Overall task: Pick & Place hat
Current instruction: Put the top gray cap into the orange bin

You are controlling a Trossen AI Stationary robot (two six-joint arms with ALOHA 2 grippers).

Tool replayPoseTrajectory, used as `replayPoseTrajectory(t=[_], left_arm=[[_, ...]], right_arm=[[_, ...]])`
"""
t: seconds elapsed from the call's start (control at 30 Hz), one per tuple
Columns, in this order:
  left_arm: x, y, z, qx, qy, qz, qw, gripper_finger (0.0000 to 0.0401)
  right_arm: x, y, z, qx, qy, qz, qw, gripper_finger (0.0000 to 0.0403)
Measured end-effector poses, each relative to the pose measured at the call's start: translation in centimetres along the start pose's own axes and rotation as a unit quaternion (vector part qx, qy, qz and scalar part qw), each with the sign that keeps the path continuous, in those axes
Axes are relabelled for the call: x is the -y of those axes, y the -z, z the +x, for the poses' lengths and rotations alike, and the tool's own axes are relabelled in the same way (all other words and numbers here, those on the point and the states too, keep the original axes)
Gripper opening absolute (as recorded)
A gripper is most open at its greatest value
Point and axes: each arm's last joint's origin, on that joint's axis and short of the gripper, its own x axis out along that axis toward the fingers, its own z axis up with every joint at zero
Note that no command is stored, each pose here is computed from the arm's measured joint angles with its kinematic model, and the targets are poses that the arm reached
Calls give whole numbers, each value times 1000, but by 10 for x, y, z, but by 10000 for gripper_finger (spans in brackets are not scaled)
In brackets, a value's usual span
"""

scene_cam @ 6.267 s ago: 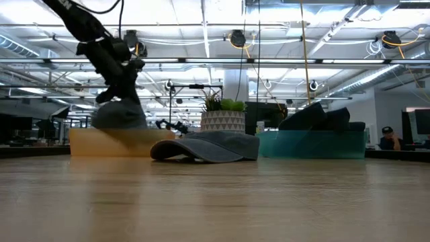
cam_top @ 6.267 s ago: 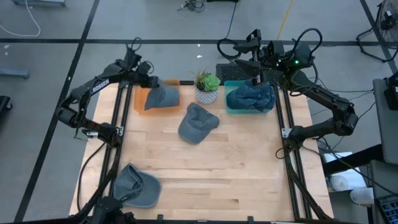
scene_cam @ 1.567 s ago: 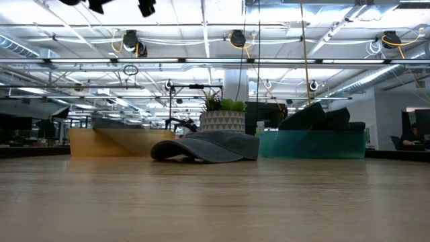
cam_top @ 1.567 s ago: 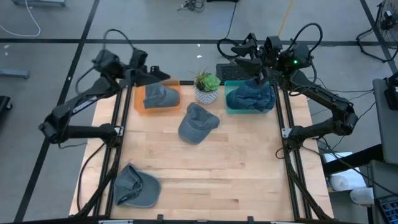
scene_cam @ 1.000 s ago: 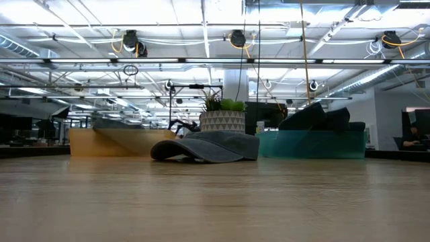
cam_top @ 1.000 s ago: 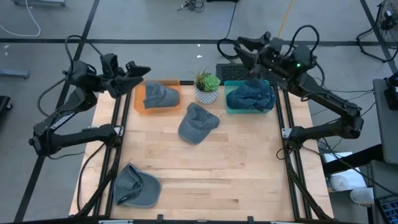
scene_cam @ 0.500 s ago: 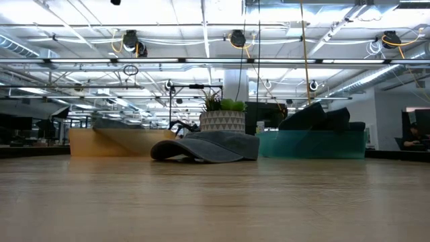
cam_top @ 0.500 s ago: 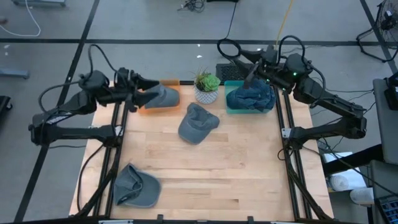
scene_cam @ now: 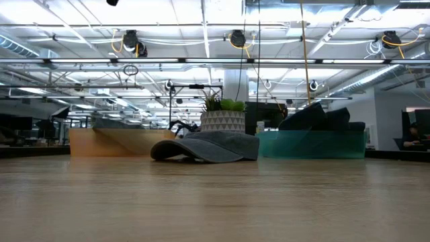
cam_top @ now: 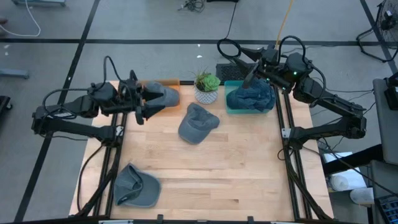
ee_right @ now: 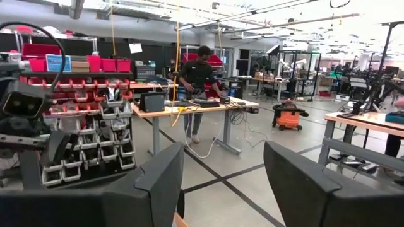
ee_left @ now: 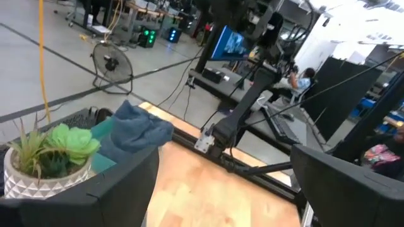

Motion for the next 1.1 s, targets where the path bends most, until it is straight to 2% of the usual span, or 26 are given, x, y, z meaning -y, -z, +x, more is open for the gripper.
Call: replayPoseTrajectory(t=[0.17,0.33,0.47,0.57,0.7,0.87,1.1], left_arm=[[3,13,9,-45,-12,5,999,367],[6,32,21,-120,-21,13,992,367],[7,42,28,-158,-27,21,987,367],[9,46,29,-166,-26,17,986,367],[10,52,28,-189,-37,40,980,367],[9,68,33,-242,-73,96,963,367],[8,90,44,-323,-98,175,925,367]], right_arm=[[0,3,2,-4,0,-5,1000,209],[-1,7,3,-11,-2,4,1000,217],[-2,8,3,-12,-26,8,1000,247],[-2,8,3,-13,-28,11,999,278],[-2,8,3,-16,-27,15,999,316],[-3,11,4,-25,-28,3,999,344],[-3,12,4,-31,-29,-4,999,349]])
